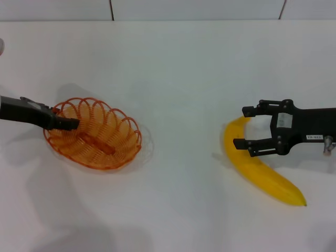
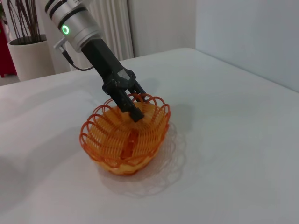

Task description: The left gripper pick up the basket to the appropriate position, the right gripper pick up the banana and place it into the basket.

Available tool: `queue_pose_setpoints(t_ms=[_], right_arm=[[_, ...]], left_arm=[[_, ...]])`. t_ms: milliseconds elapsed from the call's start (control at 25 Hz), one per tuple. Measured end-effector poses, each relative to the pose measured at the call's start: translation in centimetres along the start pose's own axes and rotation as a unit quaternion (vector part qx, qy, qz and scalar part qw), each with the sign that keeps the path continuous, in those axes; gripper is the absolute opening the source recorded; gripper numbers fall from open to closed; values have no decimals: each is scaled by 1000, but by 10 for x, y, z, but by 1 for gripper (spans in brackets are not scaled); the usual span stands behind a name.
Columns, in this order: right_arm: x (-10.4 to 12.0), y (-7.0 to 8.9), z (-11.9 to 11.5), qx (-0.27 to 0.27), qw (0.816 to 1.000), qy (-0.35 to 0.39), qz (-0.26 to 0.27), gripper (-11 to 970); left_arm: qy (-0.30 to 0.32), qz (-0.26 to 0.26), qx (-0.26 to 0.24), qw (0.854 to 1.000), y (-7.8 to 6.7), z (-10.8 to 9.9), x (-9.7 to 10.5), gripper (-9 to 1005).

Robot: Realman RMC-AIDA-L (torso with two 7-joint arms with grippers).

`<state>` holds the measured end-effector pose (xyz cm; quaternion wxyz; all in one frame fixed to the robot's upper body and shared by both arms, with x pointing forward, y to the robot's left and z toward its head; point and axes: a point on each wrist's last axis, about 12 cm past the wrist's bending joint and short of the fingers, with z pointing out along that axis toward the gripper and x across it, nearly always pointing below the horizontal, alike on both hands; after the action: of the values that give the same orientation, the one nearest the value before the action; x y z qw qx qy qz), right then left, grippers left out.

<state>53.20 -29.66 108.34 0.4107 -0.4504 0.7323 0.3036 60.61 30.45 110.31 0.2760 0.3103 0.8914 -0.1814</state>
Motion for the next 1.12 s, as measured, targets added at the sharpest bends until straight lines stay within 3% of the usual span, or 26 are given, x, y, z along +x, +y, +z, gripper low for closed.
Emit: queue_pose_setpoints(t_ms=[360, 800, 1120], right_arm=[[0, 0, 0, 0, 1000, 1, 1, 846], [2, -1, 1, 4, 1000, 3, 7, 843], [2, -1, 2, 3, 1000, 3, 7, 841]], left_arm=[[2, 7, 2, 1000, -2, 2, 0, 530], [-6, 12, 0, 1000, -5, -4, -7, 128], [-19, 17, 4, 1000, -7, -3, -13, 102]])
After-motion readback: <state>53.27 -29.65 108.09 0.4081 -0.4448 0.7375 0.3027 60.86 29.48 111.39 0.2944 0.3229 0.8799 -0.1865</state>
